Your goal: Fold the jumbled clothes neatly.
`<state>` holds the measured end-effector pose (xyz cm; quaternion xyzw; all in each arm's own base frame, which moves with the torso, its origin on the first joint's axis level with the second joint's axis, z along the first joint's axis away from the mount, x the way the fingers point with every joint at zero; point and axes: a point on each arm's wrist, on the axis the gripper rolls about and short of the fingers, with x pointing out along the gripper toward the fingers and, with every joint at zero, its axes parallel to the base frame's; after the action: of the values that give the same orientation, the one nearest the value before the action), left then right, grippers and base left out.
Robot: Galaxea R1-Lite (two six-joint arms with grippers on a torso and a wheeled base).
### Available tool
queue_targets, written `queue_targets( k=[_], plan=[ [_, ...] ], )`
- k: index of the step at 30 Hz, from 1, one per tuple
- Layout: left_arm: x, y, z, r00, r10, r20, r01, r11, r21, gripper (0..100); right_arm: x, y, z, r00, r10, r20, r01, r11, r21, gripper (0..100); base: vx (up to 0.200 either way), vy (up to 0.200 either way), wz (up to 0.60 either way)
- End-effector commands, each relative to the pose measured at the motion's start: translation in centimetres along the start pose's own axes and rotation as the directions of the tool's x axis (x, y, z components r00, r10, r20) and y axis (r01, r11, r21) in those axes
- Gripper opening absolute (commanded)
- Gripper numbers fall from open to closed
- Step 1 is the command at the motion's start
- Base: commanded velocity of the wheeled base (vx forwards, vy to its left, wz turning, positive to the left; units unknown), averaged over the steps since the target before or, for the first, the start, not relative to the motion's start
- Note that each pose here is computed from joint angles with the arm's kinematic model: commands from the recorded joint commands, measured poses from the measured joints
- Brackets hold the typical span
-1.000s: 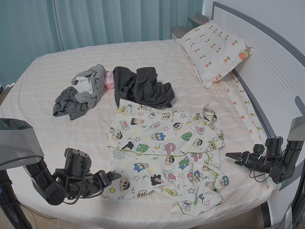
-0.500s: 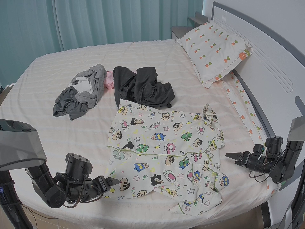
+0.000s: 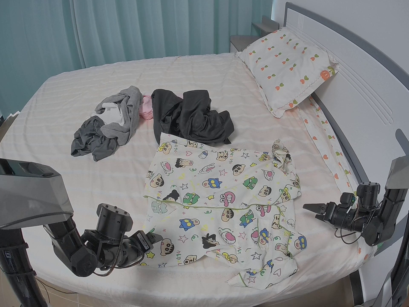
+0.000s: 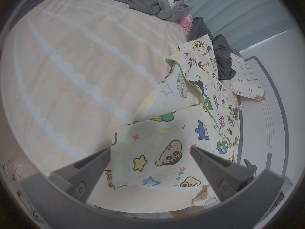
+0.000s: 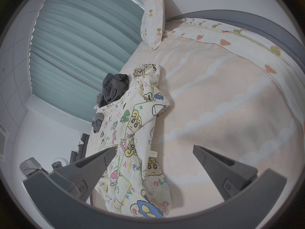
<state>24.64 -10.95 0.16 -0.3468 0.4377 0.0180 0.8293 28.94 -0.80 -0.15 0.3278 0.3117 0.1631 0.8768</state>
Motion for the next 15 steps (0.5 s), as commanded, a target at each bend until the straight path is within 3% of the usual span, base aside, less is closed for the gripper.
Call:
queue_targets(
  k=[1, 6, 7, 9, 13, 15],
  plan=[
    [0.8, 0.3, -0.3, 1.0, 0.03, 0.003, -0.03, 1.0, 0.001, 0, 0.0, 0.0, 0.0, 1.0, -0.001, 0.0, 0.001, 1.0, -0.001, 100, 0.0, 0.0, 0.0],
    [0.7, 0.1, 0.1, 0.995, 0.04, 0.092, -0.04, 0.999, -0.003, 0, 0.0, -0.1, 0.0, 1.0, -0.001, -0.001, 0.001, 1.0, 0.0, 100, 0.0, 0.0, 0.0],
    [0.5, -0.2, 0.4, 0.987, 0.027, 0.158, -0.027, 1.0, -0.006, 0, 0.0, -0.1, 0.0, 1.0, -0.001, -0.001, 0.001, 1.0, 0.0, 100, 0.0, 0.0, 0.0],
    [0.1, -0.5, 0.7, 0.978, 0.008, 0.207, -0.007, 1.0, -0.007, 0, 0.0, 0.0, 0.0, 1.0, 0.0, -0.001, 0.0, 1.0, 0.0, 100, 0.0, 0.0, 0.0],
    [-1.1, -1.2, 1.1, 0.965, -0.04, 0.261, 0.042, 0.999, -0.004, 0, 0.0, 0.0, 0.0, 1.0, 0.001, 0.0, -0.001, 1.0, -0.001, 100, 0.0, 0.0, 0.0],
    [-2.4, -2.3, 1.3, 0.952, -0.102, 0.288, 0.098, 0.995, 0.028, 0, 0.0, 0.0, 0.0, 1.0, 0.001, 0.001, -0.001, 1.0, -0.002, 100, 0.0, 0.0, 0.0]
  ],
)
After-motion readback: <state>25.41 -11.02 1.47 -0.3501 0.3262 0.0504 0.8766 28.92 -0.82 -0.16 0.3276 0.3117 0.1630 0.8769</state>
